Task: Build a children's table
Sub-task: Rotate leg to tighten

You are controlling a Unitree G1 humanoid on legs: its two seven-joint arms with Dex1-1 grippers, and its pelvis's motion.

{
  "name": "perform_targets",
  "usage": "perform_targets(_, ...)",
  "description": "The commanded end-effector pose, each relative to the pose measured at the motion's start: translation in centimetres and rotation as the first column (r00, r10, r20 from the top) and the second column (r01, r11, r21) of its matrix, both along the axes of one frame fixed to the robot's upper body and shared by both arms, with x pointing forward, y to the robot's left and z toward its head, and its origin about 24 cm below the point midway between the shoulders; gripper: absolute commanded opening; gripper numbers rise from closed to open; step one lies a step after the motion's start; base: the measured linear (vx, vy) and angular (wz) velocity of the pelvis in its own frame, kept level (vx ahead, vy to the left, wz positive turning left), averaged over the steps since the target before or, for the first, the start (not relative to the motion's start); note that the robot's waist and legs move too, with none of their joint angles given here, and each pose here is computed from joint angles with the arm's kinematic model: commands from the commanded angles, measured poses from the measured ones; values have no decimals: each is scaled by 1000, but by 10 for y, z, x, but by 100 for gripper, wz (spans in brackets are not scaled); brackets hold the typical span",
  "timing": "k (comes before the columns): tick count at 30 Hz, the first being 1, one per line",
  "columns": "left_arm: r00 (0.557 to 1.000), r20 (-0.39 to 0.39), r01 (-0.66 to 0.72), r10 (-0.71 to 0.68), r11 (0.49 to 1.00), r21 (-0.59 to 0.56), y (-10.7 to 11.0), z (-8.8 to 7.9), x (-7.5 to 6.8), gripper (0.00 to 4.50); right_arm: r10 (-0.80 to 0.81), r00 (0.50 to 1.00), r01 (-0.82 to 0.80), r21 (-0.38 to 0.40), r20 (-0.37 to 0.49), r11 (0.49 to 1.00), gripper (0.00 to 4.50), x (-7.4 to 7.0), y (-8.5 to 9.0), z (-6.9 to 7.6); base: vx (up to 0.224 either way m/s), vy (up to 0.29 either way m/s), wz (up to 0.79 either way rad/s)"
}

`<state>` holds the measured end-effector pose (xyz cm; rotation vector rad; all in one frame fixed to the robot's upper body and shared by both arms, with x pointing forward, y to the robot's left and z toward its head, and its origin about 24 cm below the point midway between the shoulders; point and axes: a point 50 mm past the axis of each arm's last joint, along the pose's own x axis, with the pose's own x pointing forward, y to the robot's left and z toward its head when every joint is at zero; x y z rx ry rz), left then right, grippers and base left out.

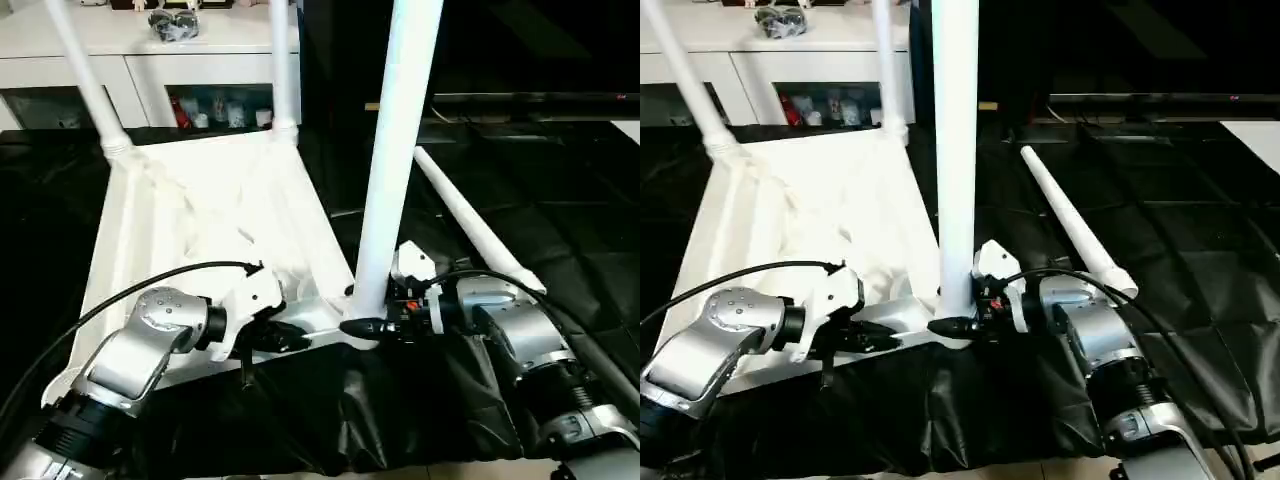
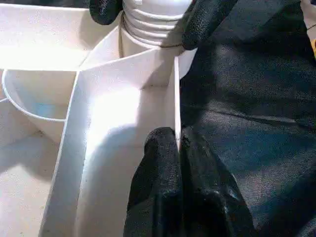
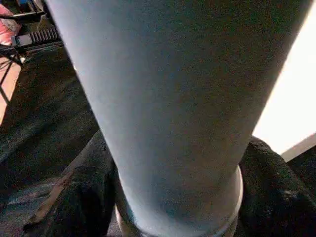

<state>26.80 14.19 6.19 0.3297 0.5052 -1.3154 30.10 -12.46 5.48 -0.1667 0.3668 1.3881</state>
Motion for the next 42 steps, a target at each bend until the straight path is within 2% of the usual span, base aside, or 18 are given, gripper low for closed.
perform_targets(1, 994, 52, 100, -97, 993, -58, -16, 13, -1, 0, 86, 996, -86, 8, -21, 996, 279, -8, 11, -2, 0, 0, 0)
perform_targets(7, 996, 83, 47, -42, 997, -57, -16, 10, 6, 0, 73, 997, -73, 23, -24, 997, 272, -10, 16, -6, 0, 0, 0)
perform_targets(10, 989, 128, -64, 73, 995, -78, -19, 7, 17, 0, -81, 997, 81, 46, 0, 996, 272, -2, 23, -11, 0, 0, 0)
perform_targets(11, 976, 146, -148, 162, 984, -102, -24, 5, 25, 0, -264, 964, 264, 57, -4, 963, 272, 8, 30, -17, 0, 0, 0)
perform_targets(12, 975, 147, -154, 168, 983, -103, -24, 5, 25, 0, -275, 961, 275, 58, -5, 960, 272, 9, 30, -17, 0, 0, 0)
perform_targets(13, 960, 152, -218, 235, 969, -119, -32, 4, 31, 0, -400, 916, 401, 63, -22, 914, 272, 15, 36, -23, 0, 0, 0)
perform_targets(14, 960, 152, -219, 236, 968, -120, -33, 4, 31, 0, -404, 914, 405, 63, -23, 912, 272, 15, 36, -23, 0, 0, 0)
perform_targets(18, 941, 168, -272, 295, 951, -151, -57, 8, 33, 0, -556, 830, 558, 62, -53, 827, 272, 19, 51, -32, 0, 0, 0)
perform_targets(20, 935, 175, -282, 307, 947, -155, -62, 10, 33, 0, -573, 818, 576, 69, -54, 815, 272, 19, 57, -32, 0, 0, 0)
perform_targets(22, 939, 181, -265, 294, 950, -166, -69, 13, 30, 0, -562, 827, 562, 103, -31, 821, 272, 19, 66, -28, 0, 0, 0)
perform_targets(24, 948, 182, -229, 260, 958, -175, -73, 16, 26, 0, -547, 836, 547, 149, -39, 824, 328, 20, 67, -22, 0, 0, 0)
perform_targets(29, 957, 187, -190, 222, 966, -174, -70, 19, 21, 0, -520, 853, 518, 171, -40, 838, 375, 22, 58, -17, 0, 0, 0)
perform_targets(30, 963, 185, -163, 194, 971, -173, -66, 19, 19, 0, -412, 911, 408, 156, -7, 900, 383, 16, 52, -15, 0, 0, 0)
perform_targets(34, 977, 173, -88, 121, 979, -185, -58, 21, 12, 0, -254, 966, 247, 122, 46, 961, 388, 7, 35, -9, 0, 0, 0)
perform_targets(42, 990, 139, 2, 22, 986, -169, -48, 21, 2, 0, -91, 995, 89, 68, 30, 994, 388, -1, 16, -6, 0, 0, 0)
